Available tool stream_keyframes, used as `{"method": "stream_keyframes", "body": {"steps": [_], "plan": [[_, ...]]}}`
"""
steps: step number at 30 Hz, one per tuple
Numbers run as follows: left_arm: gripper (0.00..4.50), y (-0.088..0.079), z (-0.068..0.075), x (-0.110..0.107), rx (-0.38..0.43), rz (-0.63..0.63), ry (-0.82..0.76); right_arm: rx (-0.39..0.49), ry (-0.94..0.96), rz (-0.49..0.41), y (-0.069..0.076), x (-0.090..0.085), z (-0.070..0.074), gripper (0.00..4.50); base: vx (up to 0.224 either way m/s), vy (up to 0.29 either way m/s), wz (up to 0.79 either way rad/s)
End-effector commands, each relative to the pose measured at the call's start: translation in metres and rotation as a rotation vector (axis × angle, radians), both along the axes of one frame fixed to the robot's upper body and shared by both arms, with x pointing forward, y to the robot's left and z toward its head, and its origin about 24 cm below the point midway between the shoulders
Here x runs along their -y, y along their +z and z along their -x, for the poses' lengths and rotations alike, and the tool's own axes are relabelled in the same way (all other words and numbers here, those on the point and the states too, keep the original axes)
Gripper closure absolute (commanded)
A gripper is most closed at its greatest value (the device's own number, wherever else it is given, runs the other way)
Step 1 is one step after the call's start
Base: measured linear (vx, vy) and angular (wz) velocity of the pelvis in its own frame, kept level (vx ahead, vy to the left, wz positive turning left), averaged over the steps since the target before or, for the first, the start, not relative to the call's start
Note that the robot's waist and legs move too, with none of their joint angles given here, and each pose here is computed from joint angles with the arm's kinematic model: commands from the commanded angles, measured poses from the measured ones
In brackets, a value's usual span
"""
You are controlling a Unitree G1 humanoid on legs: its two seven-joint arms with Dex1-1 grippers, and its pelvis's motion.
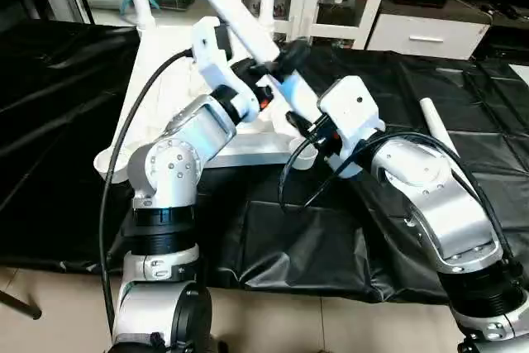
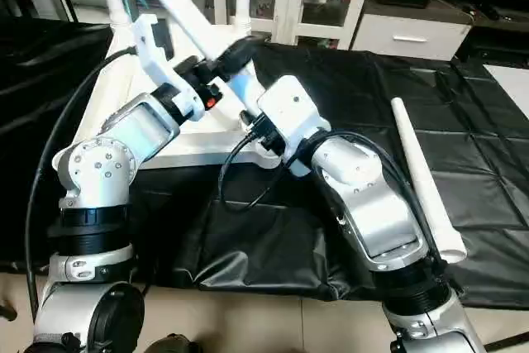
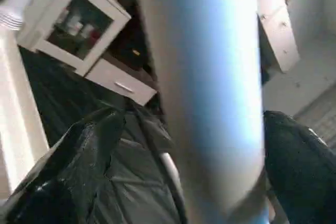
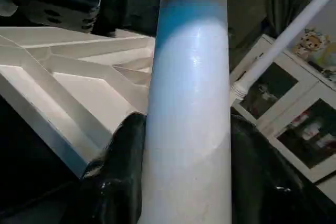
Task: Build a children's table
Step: Pick table leg
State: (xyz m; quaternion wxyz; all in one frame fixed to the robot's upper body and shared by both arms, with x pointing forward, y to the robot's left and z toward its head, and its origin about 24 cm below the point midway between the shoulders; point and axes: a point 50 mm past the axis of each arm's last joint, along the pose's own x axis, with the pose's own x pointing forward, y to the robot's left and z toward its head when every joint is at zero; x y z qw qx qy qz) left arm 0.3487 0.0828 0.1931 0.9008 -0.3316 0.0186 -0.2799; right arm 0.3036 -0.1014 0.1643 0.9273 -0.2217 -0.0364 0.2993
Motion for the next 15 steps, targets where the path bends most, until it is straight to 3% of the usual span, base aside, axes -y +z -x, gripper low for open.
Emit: {"method": "stream_keyframes", "body": {"steps": [1, 15], "plan": [[0.38, 0.0084, -0.0026, 0.0033, 0.008, 0.025, 0.013, 0.039, -0.018, 0.008, 0.0024, 0.0019, 0.0022, 2.67, 0.0, 0.0, 0.0], [1.57, 0.0042, 0.0056, 0.0064, 0.002, 0.074, -0.05, 0.047, 0.012, 0.037, -0.0006, -0.0077, 0.0049, 2.67, 0.0, 0.0, 0.0]]}}
